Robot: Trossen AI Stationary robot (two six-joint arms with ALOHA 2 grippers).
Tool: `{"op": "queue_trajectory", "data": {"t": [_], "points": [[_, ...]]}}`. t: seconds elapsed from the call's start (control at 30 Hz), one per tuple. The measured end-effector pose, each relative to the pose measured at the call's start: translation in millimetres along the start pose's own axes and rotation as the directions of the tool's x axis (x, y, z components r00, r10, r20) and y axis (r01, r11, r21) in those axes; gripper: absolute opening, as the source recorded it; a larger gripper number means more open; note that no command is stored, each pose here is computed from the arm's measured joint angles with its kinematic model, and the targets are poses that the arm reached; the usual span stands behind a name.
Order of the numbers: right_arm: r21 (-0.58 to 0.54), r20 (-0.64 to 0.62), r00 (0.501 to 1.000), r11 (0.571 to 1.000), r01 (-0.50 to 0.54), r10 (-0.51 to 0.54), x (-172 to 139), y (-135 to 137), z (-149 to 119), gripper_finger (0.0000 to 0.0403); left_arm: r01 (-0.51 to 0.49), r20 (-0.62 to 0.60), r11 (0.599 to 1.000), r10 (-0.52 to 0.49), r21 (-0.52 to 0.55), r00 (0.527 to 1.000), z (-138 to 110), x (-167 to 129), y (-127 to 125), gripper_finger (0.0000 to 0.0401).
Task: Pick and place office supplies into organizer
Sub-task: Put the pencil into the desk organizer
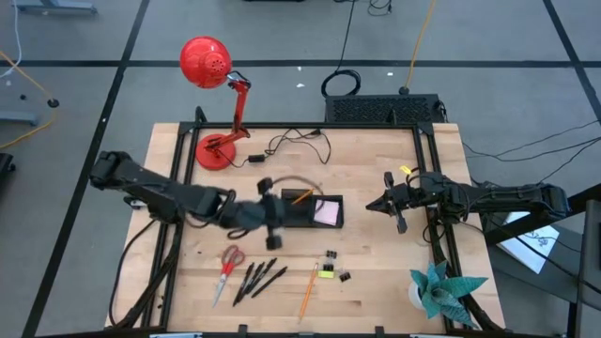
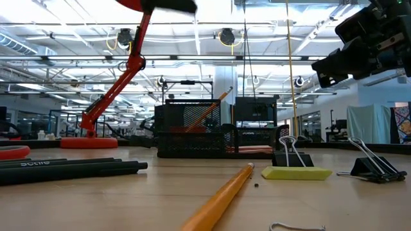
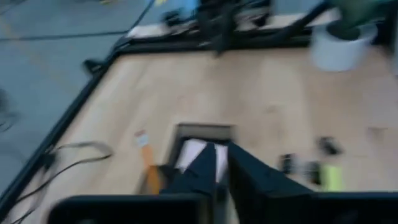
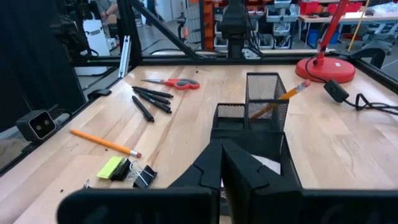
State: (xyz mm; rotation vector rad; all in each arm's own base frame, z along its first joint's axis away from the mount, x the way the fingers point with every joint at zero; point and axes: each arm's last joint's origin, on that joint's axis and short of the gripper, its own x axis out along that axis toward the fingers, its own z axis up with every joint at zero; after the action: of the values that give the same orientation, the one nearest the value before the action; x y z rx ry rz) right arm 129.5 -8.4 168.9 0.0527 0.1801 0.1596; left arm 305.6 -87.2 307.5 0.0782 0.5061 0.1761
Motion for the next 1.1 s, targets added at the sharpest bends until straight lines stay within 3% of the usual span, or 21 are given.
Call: {"op": "queue_trajectory", "data": {"t": [0.07,0.23,0.37,0.47,0.63,0.73,0.93,1.1], "points": [[0.0,-0.004,1.0,1.0,0.0,0.0,0.4,-0.2,-0.4,0.0004,0.052,0.014,0.999,-0.053,0.006,0.999,2.6,-6.8,-11.8,0.0009],[0.005,-0.017,1.0,1.0,0.0,0.0,0.9,-0.3,-1.7,0.0004,0.151,0.001,0.987,-0.151,-0.054,0.989,-3.2,-15.5,-32.4,0.0014],[0.005,-0.017,1.0,1.0,0.0,0.0,0.9,-0.3,-1.7,0.0004,0.208,-0.077,0.966,-0.222,-0.155,0.972,-17.4,-2.1,-49.7,0.0004],[0.004,-0.016,1.0,1.0,0.001,-0.001,0.9,-0.3,-1.6,0.0004,0.238,-0.157,0.957,-0.264,-0.164,0.952,-34.9,15.4,-68.6,0.001],[0.004,-0.016,1.0,1.0,0.001,-0.001,0.9,-0.3,-1.6,0.0004,0.215,-0.298,0.961,-0.259,-0.172,0.919,-72.0,48.5,-93.3,0.0004],[0.007,-0.016,1.0,1.0,0.0,0.0,0.9,-0.3,-1.6,0.0004,0.193,-0.31,0.962,-0.246,-0.192,0.918,-85.4,65.6,-101.4,0.0006],[0.01,-0.036,0.999,1.0,-0.002,0.002,0.8,-0.2,-3.6,0.0004,0.222,-0.324,0.921,-0.327,-0.321,0.888,-104.1,87.0,-116.5,0.0003],[0.012,-0.06,0.998,1.0,0.0,0.001,0.8,-0.3,-6.0,0.0004,0.235,-0.311,0.884,-0.374,-0.404,0.874,-109.9,79.9,-134.9,0.0004]]}}
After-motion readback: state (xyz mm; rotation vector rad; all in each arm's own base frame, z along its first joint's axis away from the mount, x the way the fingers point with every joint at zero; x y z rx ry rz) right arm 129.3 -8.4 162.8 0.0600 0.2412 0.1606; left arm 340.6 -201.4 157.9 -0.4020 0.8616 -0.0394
